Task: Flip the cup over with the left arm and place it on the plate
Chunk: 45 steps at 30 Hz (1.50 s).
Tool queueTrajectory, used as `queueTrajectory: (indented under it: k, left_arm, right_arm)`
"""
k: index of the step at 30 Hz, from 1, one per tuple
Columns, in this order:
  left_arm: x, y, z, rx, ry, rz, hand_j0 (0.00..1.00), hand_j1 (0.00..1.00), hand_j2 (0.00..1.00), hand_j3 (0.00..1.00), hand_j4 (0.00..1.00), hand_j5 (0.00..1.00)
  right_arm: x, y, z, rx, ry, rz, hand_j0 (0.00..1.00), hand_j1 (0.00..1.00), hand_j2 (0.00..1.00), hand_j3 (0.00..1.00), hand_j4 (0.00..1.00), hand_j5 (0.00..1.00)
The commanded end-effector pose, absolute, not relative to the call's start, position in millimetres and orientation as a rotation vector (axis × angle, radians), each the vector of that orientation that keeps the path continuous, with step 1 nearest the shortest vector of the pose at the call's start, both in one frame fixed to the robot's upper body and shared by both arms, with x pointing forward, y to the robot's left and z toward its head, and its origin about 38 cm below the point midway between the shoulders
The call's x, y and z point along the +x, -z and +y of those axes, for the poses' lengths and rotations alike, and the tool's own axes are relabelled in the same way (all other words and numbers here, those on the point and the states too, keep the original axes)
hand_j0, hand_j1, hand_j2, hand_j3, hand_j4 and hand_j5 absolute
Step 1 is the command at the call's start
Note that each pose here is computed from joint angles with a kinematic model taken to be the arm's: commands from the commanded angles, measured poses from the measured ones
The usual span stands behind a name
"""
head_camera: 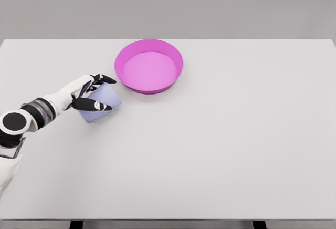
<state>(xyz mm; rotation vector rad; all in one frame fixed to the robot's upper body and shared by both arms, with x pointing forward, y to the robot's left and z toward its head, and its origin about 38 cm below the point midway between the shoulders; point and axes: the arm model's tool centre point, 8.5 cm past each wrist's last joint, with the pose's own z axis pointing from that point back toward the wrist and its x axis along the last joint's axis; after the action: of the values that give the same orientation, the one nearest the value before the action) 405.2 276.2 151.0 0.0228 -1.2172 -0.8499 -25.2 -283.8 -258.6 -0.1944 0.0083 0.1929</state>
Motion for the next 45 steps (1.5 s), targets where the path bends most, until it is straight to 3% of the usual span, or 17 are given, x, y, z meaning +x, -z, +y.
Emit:
queueTrajectory:
  k: [1, 22, 32, 45]
  left_arm:
    - [404.8, -155.7, 279.0, 0.008, 0.853, -1.239, 0.64, 0.64, 0.64, 0.64, 0.64, 0.64]
    - [407.2, -196.7, 276.8, 0.021, 0.917, -1.633, 0.59, 0.59, 0.59, 0.59, 0.59, 0.59]
    - [407.5, -209.6, 264.7, -0.109, 0.886, -1.898, 0.6, 0.6, 0.6, 0.6, 0.6, 0.6]
    - [412.7, -195.1, 222.6, -0.429, 0.761, -2.092, 0.63, 0.63, 0.63, 0.63, 0.63, 0.63]
  right_arm:
    - [-25.6, 258.5, -284.1, -0.195, -0.192, 0.01, 1.0, 1.0, 1.0, 1.0, 1.0, 1.0]
    - [-25.1, 258.6, -283.9, -0.195, -0.192, 0.008, 1.0, 1.0, 1.0, 1.0, 1.0, 1.0]
    - [-25.6, 258.5, -283.9, -0.194, -0.192, 0.01, 1.0, 1.0, 1.0, 1.0, 1.0, 1.0]
    - [-25.6, 258.5, -284.1, -0.195, -0.194, 0.01, 1.0, 1.0, 1.0, 1.0, 1.0, 1.0]
